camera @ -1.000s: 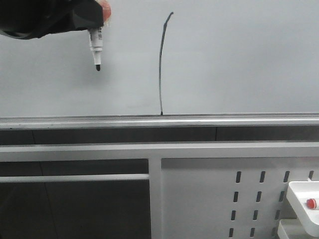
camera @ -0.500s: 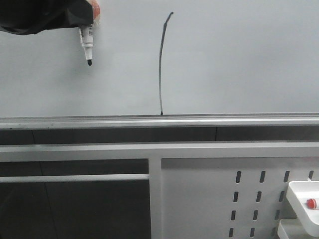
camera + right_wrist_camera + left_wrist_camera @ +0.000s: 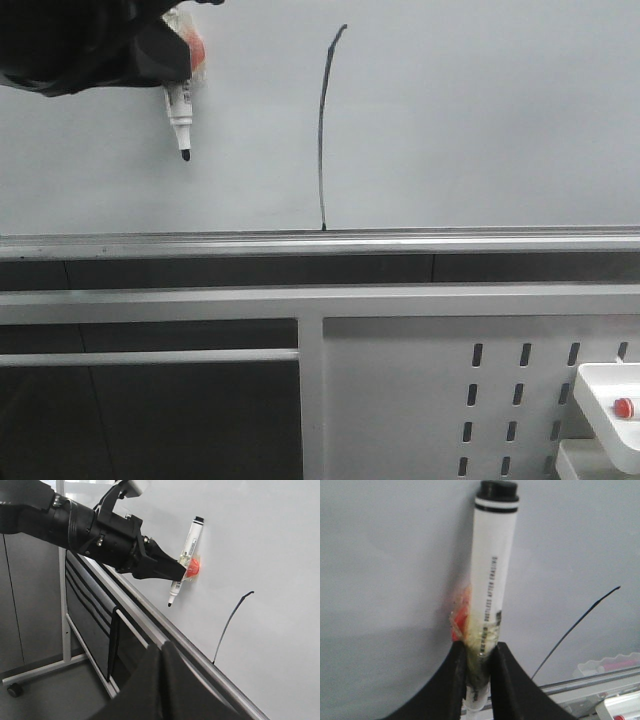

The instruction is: Write number 1 on whiteboard

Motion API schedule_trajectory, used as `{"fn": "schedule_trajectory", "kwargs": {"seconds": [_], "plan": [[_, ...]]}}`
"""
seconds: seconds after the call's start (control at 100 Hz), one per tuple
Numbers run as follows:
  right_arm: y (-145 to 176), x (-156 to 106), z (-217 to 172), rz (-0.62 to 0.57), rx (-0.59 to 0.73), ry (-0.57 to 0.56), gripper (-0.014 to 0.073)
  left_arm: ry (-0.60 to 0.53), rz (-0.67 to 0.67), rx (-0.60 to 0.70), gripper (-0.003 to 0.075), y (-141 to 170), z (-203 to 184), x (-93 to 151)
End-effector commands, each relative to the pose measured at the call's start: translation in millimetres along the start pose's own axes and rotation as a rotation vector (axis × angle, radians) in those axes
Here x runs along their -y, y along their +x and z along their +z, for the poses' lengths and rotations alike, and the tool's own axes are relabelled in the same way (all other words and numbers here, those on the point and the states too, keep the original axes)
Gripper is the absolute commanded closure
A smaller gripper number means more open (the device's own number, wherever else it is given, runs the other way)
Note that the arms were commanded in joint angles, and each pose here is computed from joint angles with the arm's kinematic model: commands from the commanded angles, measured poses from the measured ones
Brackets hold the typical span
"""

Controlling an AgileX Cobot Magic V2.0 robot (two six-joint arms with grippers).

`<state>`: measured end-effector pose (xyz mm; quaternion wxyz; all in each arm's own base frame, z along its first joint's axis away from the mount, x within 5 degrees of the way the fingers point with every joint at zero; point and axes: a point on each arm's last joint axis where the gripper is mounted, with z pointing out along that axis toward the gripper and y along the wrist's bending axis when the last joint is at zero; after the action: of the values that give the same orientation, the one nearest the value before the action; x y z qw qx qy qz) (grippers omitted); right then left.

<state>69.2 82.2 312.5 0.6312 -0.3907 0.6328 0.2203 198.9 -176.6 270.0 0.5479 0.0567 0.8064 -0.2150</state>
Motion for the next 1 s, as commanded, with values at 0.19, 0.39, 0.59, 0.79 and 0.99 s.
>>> {"fn": "schedule_trajectory", "kwargs": {"seconds": [0.19,0.39,0.59,0.79,0.99], "plan": [[-11,6,-1,0.006,0.056,0.05,0.0652,-0.005,0.012,0.069,0.074,-19,-1,-4],[-11,6,-1,0.024,0.059,0.048,0.0652,-0.027,0.023,0.105,0.074,-22,-1,-5],[-11,6,-1,0.024,0.059,0.048,0.0652,-0.034,0.03,0.12,0.074,-24,-1,-6],[-11,6,-1,0.024,0.059,0.048,0.0652,-0.021,0.064,0.133,0.074,-25,-1,-4],[-11,6,-1,0.024,0.059,0.048,0.0652,-0.014,0.057,0.148,0.074,-31,-1,-2]]}}
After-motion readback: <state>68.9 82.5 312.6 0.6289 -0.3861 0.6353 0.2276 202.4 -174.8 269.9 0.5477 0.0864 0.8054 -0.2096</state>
